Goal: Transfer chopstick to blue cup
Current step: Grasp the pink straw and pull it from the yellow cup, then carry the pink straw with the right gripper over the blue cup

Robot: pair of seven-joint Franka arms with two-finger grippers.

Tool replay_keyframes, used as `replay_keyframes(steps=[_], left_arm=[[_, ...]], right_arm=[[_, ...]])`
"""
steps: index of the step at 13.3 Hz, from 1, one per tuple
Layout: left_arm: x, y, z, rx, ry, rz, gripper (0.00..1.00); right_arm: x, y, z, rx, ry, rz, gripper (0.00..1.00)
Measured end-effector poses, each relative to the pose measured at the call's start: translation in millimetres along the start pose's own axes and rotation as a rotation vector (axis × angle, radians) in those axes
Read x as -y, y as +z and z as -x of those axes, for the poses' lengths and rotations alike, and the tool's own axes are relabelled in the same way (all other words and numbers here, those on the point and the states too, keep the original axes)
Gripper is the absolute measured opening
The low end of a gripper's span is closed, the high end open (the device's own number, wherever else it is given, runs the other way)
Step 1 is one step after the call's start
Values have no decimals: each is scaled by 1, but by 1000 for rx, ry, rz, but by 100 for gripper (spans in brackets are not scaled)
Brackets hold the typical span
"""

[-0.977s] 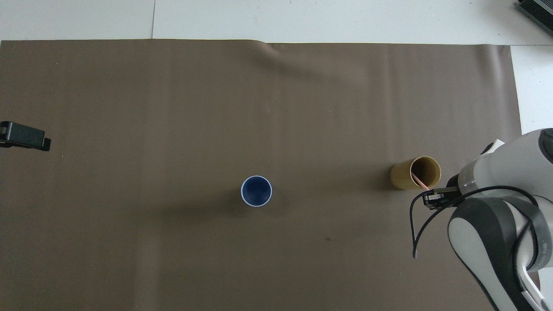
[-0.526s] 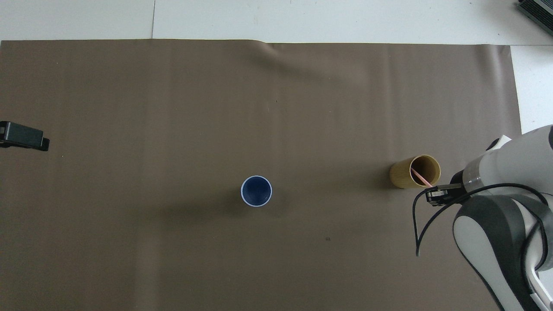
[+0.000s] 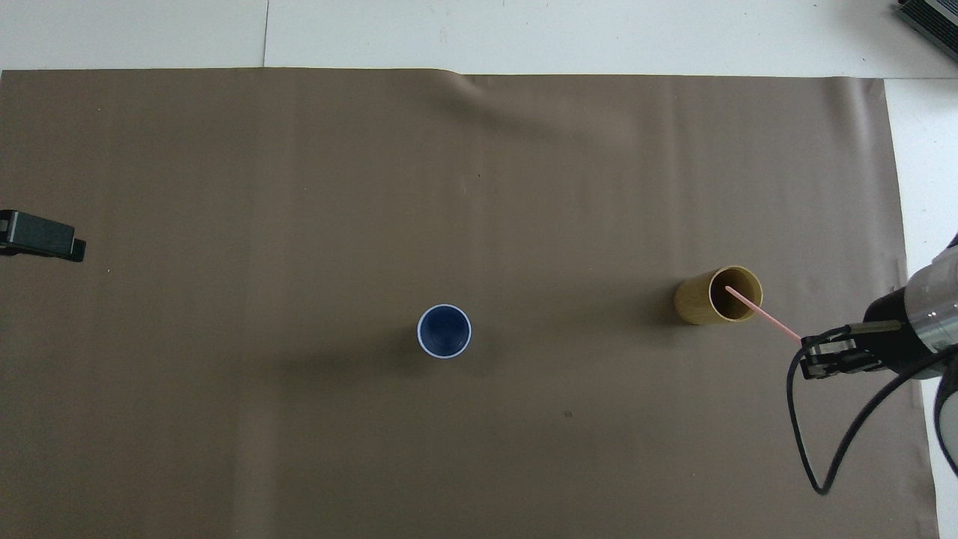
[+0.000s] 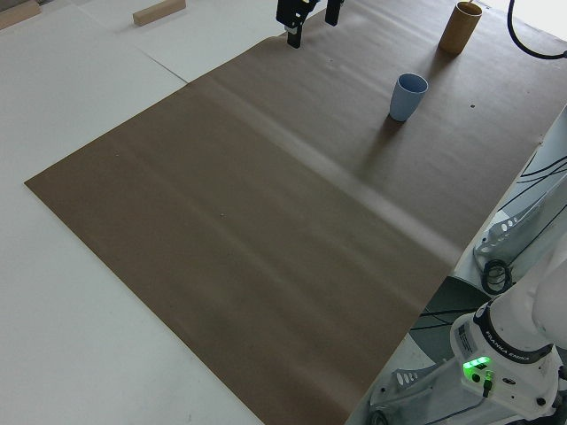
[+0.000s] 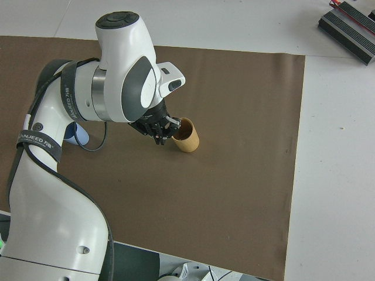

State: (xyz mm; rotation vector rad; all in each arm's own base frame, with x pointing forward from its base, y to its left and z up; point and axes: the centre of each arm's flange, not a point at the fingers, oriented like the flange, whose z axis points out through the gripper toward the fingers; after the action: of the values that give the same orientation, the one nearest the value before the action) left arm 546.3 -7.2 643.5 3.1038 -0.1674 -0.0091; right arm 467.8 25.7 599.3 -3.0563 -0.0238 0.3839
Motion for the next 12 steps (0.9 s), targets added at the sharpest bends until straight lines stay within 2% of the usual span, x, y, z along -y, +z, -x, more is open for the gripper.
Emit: replay_keyframes(steps=[6,9,12], left_arm=[[0,0,0,0,0,0,100],[0,0,0,0,0,0,100],[0,0,0,0,0,0,100]], right_arm=[[31,-54,51,-15,5,-53,9],[108,-64,82,-61,29,-23,9],[177,-62,100,-83,82,-97,9]])
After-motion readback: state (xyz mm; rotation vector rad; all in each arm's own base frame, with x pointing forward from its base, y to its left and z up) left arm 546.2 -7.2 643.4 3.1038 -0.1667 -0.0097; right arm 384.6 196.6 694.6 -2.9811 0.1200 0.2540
